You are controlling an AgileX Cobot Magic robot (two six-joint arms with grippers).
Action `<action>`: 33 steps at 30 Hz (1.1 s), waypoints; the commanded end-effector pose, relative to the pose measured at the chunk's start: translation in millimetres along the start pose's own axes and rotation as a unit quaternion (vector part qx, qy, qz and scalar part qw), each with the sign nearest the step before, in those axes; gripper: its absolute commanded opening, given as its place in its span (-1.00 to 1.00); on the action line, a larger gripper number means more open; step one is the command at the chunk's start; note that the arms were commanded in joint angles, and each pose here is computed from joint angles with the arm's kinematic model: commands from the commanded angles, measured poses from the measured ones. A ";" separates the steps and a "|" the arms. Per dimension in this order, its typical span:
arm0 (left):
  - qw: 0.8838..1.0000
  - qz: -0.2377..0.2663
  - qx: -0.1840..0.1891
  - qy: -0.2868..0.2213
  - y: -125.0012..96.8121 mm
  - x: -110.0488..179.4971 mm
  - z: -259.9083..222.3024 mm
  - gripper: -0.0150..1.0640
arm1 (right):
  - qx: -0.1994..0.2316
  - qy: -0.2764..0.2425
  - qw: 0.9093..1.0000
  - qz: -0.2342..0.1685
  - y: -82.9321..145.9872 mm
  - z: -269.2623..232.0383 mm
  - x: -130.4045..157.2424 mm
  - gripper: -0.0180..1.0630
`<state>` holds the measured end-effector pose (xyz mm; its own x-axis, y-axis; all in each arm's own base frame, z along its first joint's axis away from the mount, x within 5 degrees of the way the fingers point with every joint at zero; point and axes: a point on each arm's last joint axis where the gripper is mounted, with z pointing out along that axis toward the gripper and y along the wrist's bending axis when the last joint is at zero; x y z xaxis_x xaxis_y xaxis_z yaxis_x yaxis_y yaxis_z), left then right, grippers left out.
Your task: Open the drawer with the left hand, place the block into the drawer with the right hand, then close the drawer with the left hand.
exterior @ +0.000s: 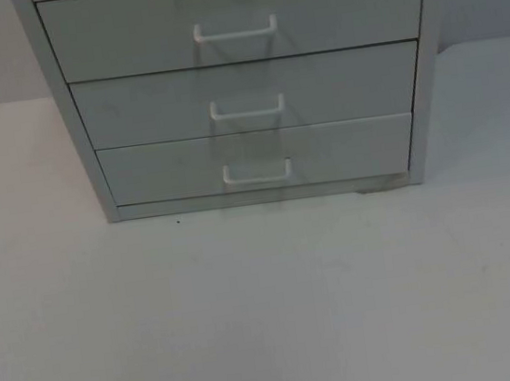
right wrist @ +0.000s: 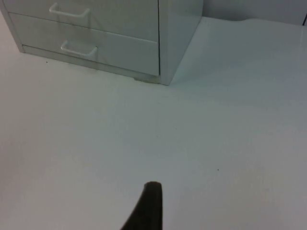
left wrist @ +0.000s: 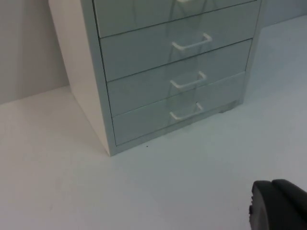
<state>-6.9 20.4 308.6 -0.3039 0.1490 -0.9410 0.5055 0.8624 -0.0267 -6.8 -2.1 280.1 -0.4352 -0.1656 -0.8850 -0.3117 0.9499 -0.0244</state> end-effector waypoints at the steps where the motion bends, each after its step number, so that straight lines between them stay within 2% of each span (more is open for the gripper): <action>1: 1.000 -0.008 0.002 0.007 -0.5 2.5 0.2 -0.98 | 0.000 -0.004 1.000 -0.005 0.0 -0.4 0.1 0.53; 7: 0.999 0.002 -0.002 0.032 0.1 7.5 1.3 -0.98 | 0.000 -0.004 1.000 -0.005 0.0 -0.4 0.1 0.53; 12: 0.999 -0.002 0.013 0.036 -4.1 17.4 18.1 -0.98 | 0.000 -0.004 1.000 -0.005 0.0 -0.4 0.1 0.53; 16: 0.999 0.009 0.011 0.046 -3.7 19.6 18.4 -0.98 | 0.000 -0.004 1.000 -0.005 0.0 -0.4 0.1 0.53; 18: 0.997 0.022 0.010 0.076 -3.8 28.4 23.4 -0.98 | 0.000 -0.004 1.000 -0.005 0.0 -0.4 0.1 0.53; 23: 0.996 0.043 0.034 0.075 -7.8 28.2 22.7 -0.98 | 0.000 -0.004 1.000 -0.005 0.0 -0.4 0.1 0.53; 29: 0.996 0.044 0.033 0.075 -7.6 28.2 22.7 -0.97 | 0.000 -0.004 1.000 -0.005 0.0 -0.4 0.1 0.53; 31: 0.996 0.044 0.033 0.075 -7.6 28.2 22.7 -0.92 | 0.000 -0.004 1.000 -0.005 0.0 -0.4 0.1 0.53; 33: 0.996 0.044 0.033 0.075 -7.6 28.2 22.7 -0.71 | 0.000 -0.004 1.000 -0.005 0.0 -0.4 0.1 0.53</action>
<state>-0.3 7.8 275.8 -0.3674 0.2992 -0.8806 0.5804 0.8136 0.0343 -6.8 -2.1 280.1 -0.4352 -0.1656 -0.8850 -0.3117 0.9499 -0.0244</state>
